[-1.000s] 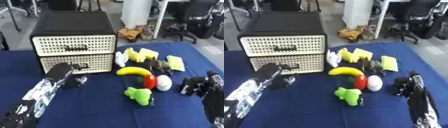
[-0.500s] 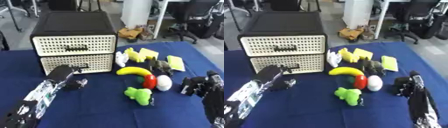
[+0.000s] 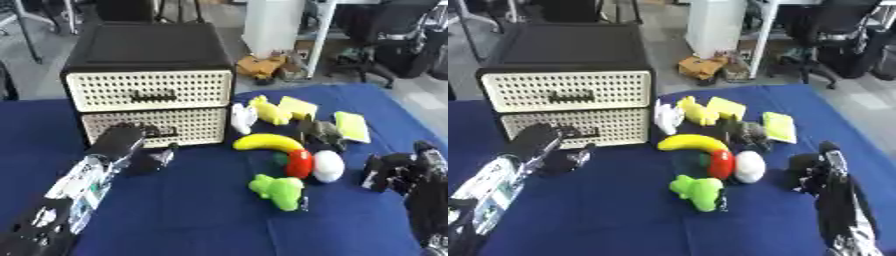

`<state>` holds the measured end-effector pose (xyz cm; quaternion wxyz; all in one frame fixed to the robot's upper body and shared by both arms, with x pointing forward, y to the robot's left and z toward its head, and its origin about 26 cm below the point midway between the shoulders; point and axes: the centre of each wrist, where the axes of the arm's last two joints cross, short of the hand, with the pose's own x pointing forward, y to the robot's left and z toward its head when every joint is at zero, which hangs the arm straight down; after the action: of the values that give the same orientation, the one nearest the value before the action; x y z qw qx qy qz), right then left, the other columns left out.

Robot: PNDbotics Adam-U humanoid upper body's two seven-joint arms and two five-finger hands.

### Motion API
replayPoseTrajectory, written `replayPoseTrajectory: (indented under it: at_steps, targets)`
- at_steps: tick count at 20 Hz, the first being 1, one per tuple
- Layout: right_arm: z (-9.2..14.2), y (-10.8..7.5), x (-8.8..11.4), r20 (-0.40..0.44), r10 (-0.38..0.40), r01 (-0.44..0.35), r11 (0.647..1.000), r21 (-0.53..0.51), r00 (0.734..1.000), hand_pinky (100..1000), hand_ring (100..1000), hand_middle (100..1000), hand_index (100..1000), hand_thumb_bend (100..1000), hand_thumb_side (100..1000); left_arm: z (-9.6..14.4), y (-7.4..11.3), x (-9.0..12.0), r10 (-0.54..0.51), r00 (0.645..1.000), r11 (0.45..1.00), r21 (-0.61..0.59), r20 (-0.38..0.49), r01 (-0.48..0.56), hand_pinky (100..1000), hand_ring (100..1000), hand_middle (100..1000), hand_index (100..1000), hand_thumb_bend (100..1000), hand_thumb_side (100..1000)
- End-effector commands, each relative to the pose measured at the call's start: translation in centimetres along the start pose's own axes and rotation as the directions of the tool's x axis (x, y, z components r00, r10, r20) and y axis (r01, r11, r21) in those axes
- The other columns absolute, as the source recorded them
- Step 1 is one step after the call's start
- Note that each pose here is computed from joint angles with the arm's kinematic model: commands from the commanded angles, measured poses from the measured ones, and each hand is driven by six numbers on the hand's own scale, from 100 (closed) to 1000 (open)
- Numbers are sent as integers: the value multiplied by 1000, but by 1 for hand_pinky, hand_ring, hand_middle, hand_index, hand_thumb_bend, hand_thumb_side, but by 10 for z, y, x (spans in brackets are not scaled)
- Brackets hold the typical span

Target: Pick up objects from table and place into drawer.

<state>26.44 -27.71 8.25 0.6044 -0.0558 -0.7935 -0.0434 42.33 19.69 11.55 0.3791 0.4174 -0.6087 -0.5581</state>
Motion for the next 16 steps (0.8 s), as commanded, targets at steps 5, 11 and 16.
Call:
replayPoseTrajectory:
  at_steps: [5,11,16]
  targets:
    - [-4,-4,7,27,11,-12,1000,9,1000,409,447,444,555,100,1000,-2,31,-3,16,1000,997,72,-25,-14,100,100,100,754,315,1000]
    - [-3,-4,7,25,11,-12,1000,11,1000,409,447,444,555,100,1000,-7,19,-2,-4,999,998,58,-40,7,100,100,100,755,314,1000]
    - [-3,-3,7,24,10,-10,1000,14,1000,409,447,444,554,100,1000,-12,8,-2,-22,999,999,32,-49,24,100,100,100,755,308,1000]
